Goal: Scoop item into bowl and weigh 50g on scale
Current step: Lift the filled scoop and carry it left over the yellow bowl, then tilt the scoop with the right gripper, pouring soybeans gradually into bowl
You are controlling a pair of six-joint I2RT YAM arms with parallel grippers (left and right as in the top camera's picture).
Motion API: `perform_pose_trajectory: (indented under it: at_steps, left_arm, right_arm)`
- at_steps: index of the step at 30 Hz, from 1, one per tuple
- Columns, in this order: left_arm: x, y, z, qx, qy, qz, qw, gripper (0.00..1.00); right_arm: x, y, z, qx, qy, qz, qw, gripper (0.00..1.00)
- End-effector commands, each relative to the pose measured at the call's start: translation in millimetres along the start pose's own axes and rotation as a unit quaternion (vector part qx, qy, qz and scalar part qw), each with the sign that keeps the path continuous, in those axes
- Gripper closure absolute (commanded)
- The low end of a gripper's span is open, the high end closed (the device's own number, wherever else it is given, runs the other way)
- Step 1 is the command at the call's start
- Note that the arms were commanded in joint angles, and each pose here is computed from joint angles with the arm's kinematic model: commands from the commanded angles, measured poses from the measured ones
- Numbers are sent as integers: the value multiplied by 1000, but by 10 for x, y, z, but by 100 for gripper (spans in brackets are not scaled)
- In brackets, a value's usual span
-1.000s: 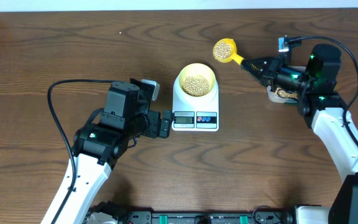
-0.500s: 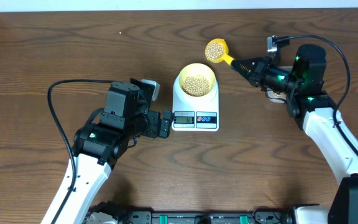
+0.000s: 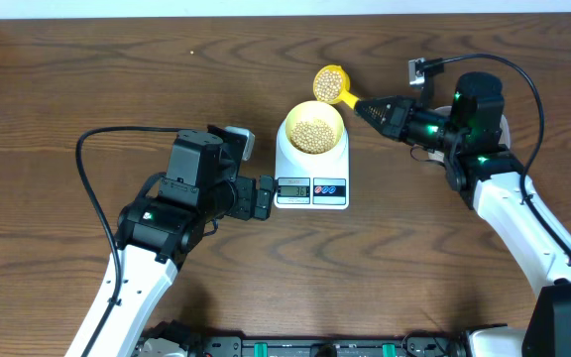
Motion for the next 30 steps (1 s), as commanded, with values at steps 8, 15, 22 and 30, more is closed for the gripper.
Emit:
perform_pose_trajectory:
  at_steps: [8, 15, 22, 30]
  left_arm:
    - [4, 7, -4, -3, -1, 9, 1000, 2]
    - [4, 6, -4, -3, -1, 9, 1000, 2]
    - [4, 6, -4, -3, -1, 9, 1000, 2]
    - [4, 6, -4, -3, -1, 9, 1000, 2]
  right_arm:
    - [53, 9, 61, 0, 8, -46, 999, 99]
    - [113, -38, 82, 15, 17, -60, 998, 99]
    - [165, -14, 127, 16, 25, -123, 992, 99]
    - [240, -111, 154, 50, 36, -151, 987, 99]
Point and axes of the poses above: each gripper's point midway between its finger pads, its own z axis out along the fingers, its own y axis along the line the jaws close on, x = y × z, the point moved 3 cm from there along -z, back along the fingers, and after that the axes turned 9 degrees about -z, right-handed, at the moved point
